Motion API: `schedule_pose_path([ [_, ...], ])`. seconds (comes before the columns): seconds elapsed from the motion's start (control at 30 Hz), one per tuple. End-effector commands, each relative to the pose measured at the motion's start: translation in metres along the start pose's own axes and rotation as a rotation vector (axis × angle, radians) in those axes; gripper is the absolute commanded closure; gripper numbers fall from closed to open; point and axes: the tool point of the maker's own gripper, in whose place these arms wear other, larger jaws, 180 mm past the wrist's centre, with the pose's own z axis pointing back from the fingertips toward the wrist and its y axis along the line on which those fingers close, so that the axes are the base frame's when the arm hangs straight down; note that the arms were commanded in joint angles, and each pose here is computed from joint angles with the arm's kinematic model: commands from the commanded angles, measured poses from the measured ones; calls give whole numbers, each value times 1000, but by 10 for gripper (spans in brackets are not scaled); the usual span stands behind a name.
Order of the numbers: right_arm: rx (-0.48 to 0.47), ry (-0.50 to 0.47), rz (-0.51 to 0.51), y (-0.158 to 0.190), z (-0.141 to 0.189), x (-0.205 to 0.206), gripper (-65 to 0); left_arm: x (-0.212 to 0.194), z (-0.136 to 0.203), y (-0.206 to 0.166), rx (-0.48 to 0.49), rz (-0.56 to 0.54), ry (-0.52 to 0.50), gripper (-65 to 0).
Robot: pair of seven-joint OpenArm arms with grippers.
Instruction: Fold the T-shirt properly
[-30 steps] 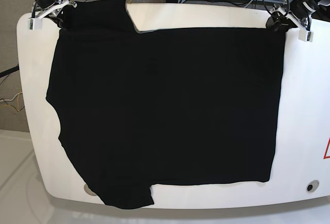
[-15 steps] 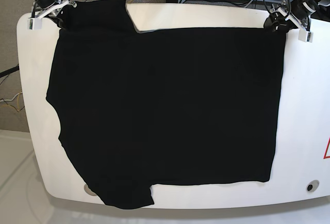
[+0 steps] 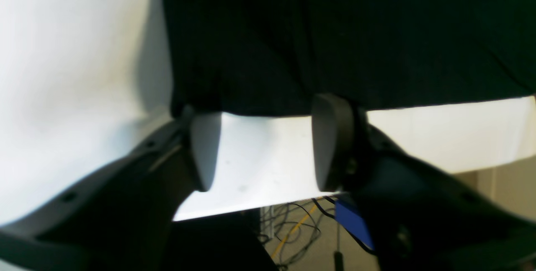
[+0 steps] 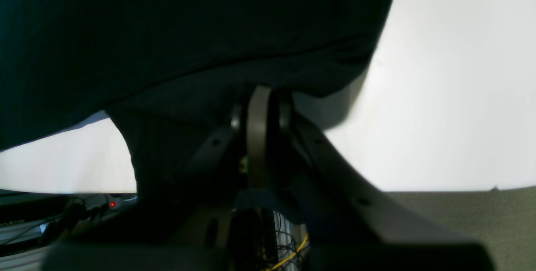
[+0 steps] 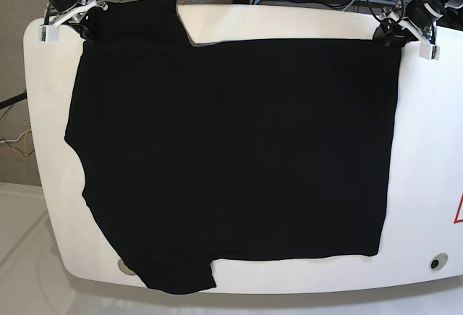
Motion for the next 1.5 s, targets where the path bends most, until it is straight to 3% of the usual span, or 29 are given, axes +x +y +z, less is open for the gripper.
schedule_pose_path([
  [0.0, 5, -37, 23, 0, 4, 12, -17, 11, 4, 2, 4, -15, -36, -275],
  [0.17, 4, -37, 24, 0, 4, 12, -17, 14, 3, 0, -3, -21, -45, -250],
  [0.23, 3, -33, 20, 0, 4, 10, -15, 14, 1, -2, -14, -28, -35, -197],
  [0.5, 1, -33, 17, -1, 4, 10, -14, 16, -1, -3, -20, -36, -26, -88],
  [0.57, 5, -36, 13, 0, 4, 10, -13, 15, 0, 0, -7, -29, -25, -103],
  [0.63, 6, -37, 15, 0, 4, 10, -11, 16, 1, 0, -7, -27, -33, -185],
  [0.7, 6, -35, 13, 0, 4, 10, -10, 16, 1, 1, -5, -26, -34, -343],
  [0.83, 3, -34, 10, -1, 4, 9, -9, 17, 2, 0, -7, -23, -42, -420],
  [1.03, 12, -34, 8, 1, 3, 9, -8, 10, -1, -4, -28, -30, 3, -322],
  [1.47, 10, -36, 14, 1, 2, 11, -9, 6, -6, -7, -33, -41, 13, -255],
])
